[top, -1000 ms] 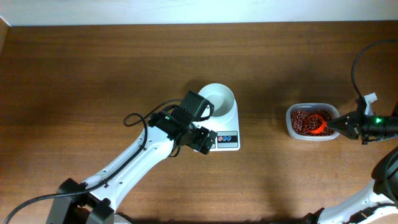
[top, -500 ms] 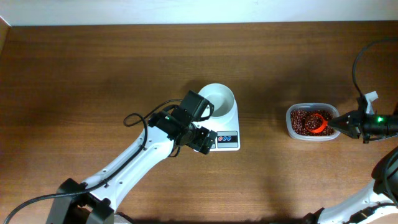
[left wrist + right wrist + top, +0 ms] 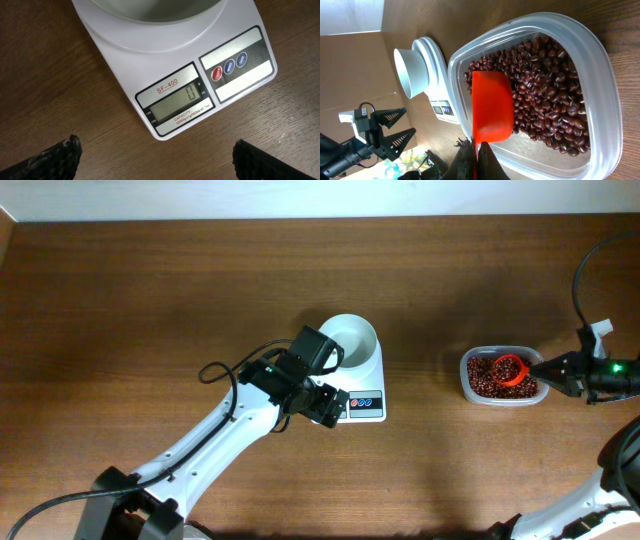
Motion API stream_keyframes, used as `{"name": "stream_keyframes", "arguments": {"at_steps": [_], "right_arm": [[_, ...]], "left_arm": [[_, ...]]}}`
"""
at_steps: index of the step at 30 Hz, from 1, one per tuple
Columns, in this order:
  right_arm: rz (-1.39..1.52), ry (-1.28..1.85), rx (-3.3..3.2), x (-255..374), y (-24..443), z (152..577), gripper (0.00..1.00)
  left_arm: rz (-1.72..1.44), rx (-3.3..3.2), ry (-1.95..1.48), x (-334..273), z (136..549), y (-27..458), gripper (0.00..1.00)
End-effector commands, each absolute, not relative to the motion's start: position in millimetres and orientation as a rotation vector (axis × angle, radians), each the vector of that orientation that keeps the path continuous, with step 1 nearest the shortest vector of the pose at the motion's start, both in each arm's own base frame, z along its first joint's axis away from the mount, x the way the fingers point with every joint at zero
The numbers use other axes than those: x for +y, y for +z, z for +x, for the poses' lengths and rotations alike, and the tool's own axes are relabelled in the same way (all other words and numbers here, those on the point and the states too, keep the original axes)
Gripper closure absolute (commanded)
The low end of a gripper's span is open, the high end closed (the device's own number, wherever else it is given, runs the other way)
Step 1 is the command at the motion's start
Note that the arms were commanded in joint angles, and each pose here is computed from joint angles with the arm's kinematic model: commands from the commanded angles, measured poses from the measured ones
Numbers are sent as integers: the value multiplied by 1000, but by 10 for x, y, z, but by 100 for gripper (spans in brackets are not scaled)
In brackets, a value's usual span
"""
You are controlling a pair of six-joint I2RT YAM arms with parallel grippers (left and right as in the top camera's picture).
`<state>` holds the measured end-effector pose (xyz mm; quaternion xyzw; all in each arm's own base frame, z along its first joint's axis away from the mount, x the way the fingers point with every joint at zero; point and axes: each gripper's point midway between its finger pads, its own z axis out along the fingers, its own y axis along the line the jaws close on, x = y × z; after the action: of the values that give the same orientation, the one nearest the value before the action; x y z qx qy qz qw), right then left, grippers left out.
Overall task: Scoop item into bowl and weigh 50g on scale
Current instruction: 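Scoop red beans from the tub with the right gripper, then carry the filled scoop over the white bowl with the right gripper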
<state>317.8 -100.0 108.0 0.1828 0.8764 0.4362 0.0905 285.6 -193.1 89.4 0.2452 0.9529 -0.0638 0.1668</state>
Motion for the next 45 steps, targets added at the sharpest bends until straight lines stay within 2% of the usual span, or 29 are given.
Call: {"name": "stream_keyframes", "arguments": {"at_steps": [1, 27, 45], "right_arm": [[552, 1311, 2528, -1113, 1158, 3229, 96], [558, 1508, 2224, -1079, 1575, 3353, 96], [289, 1806, 2196, 114, 1860, 3687, 96]], "left_arm": [[682, 2705, -175, -1915, 2851, 917, 1], [682, 2705, -175, -1915, 2851, 917, 1], [682, 2705, -175, -1914, 2852, 917, 1]]}}
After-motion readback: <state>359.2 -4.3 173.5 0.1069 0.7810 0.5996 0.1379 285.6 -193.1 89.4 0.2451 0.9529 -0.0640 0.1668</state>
